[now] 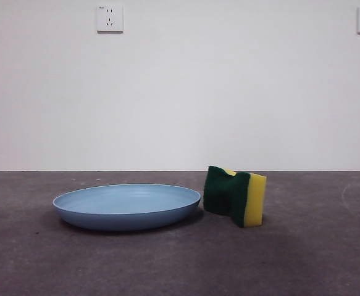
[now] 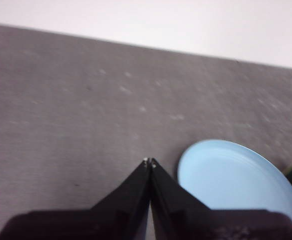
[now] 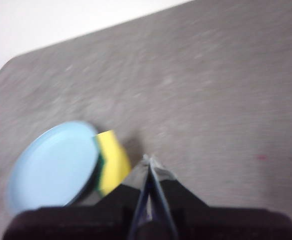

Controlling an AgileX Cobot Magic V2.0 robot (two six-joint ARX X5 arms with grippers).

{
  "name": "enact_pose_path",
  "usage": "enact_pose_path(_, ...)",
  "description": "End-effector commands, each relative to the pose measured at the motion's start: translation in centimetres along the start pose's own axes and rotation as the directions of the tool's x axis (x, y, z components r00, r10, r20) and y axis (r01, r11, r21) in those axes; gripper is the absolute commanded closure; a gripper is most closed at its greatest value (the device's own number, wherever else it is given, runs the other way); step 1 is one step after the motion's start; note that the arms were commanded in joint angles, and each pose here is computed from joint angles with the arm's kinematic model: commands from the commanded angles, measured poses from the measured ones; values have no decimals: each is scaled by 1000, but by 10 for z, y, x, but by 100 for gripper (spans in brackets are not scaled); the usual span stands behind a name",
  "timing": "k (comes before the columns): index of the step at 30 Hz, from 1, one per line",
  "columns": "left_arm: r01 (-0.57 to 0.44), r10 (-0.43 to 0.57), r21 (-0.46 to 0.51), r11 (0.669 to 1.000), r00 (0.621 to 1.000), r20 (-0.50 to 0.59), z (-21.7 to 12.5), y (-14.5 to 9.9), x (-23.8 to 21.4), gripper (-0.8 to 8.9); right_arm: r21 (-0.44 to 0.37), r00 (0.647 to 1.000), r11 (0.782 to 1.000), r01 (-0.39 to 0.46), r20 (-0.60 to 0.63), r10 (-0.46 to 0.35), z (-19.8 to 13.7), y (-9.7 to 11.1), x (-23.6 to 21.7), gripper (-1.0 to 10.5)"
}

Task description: Pick up the plate,pick up the cloth,clean the plate with the cloth

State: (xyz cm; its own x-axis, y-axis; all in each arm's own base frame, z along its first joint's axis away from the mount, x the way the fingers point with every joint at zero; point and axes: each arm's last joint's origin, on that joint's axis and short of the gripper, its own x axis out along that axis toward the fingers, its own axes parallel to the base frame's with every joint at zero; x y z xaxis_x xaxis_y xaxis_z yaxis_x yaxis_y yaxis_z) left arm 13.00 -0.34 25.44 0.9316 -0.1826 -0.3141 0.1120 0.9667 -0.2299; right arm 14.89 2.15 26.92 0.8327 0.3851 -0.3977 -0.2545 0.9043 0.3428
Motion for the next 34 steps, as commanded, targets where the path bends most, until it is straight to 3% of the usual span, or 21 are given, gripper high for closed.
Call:
enact_pose_path(1, 67, -66, 5, 998, 995, -77, 12, -1, 12, 819, -31, 993, 996, -80, -94, 76, 16, 2, 12, 950)
enact_pose_path(7, 224, -233, -65, 972, 949, -211, 22, -3, 37, 814, -10, 955, 989, -147, -263, 139, 32, 1, 35, 945)
enact_pose_path(10, 250, -267, -100, 963, 928, -260, 19, -2, 47, 805, 5, 947, 988, -155, -285, 150, 35, 0, 41, 908)
enact_pose_path(15, 237, -270, -142, 961, 916, -297, 15, -3, 57, 495, 10, 946, 988, -154, -288, 150, 35, 0, 43, 576)
enact_pose_path(22, 232, -277, -166, 958, 894, -351, 15, -8, 82, 496, 31, 940, 985, -167, -297, 169, 34, 5, 44, 564)
enact_pose_path(27, 185, -216, -115, 976, 884, -415, 20, -14, 114, 496, 22, 932, 981, -193, -310, 190, 32, 11, 45, 564)
enact_pose_path(34, 139, -154, -68, 988, 828, -540, 6, -19, 162, 498, 14, 924, 976, -215, -321, 208, 31, 16, 46, 564)
